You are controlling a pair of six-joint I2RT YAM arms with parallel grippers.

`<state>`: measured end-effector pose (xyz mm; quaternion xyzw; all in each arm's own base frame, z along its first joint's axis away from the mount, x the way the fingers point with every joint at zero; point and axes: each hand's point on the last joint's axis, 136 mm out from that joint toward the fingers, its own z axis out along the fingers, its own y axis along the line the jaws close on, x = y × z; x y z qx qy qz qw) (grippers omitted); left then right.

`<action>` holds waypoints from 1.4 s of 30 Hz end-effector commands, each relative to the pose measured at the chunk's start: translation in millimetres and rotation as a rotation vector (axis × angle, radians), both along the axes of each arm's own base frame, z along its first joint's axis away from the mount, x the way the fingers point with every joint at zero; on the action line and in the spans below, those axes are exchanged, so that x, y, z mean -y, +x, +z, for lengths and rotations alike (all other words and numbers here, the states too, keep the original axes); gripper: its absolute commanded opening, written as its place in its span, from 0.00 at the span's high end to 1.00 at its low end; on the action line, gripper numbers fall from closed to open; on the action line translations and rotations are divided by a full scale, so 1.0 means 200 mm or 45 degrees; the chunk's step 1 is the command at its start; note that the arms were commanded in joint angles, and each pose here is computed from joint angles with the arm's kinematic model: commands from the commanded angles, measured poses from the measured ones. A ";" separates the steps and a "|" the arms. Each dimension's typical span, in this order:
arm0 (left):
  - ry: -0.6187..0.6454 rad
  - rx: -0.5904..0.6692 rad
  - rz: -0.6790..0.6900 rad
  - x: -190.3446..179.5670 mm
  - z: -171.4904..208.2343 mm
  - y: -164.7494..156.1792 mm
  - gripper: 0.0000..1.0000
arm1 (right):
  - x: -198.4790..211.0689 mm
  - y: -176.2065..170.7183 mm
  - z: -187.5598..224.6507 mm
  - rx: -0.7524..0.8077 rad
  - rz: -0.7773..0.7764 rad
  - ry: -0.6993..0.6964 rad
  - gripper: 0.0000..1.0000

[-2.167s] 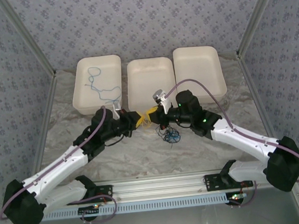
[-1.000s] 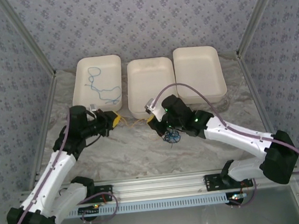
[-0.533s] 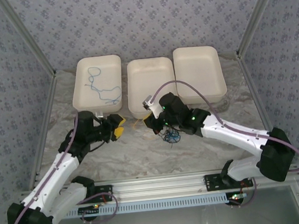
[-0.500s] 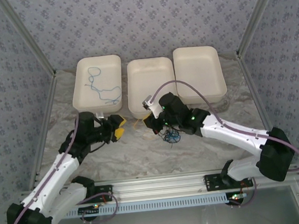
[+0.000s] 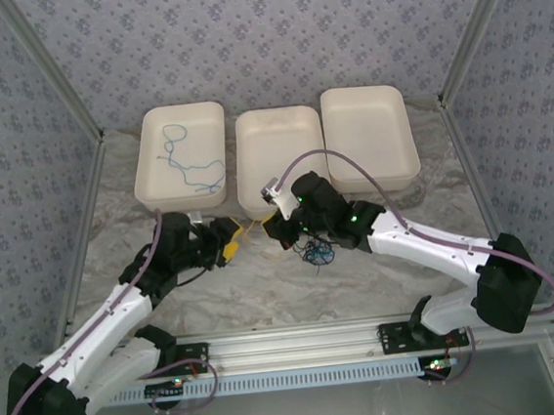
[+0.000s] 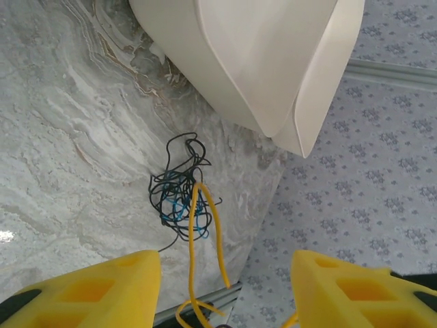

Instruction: Untangle the cables

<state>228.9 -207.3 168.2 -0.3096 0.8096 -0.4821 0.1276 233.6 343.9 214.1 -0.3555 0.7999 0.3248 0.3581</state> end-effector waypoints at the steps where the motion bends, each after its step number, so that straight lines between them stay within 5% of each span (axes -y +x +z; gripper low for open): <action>1: -0.005 0.016 0.027 0.01 0.02 0.05 0.53 | -0.05 -0.02 0.08 0.031 0.050 0.043 1.00; 29: -0.050 0.022 0.023 0.02 0.09 0.01 1.00 | -0.01 -0.01 0.00 0.052 0.033 -0.021 1.00; 42: -0.140 0.206 0.184 -0.20 0.35 0.06 1.00 | 0.08 -0.12 -0.07 0.066 0.103 0.003 1.00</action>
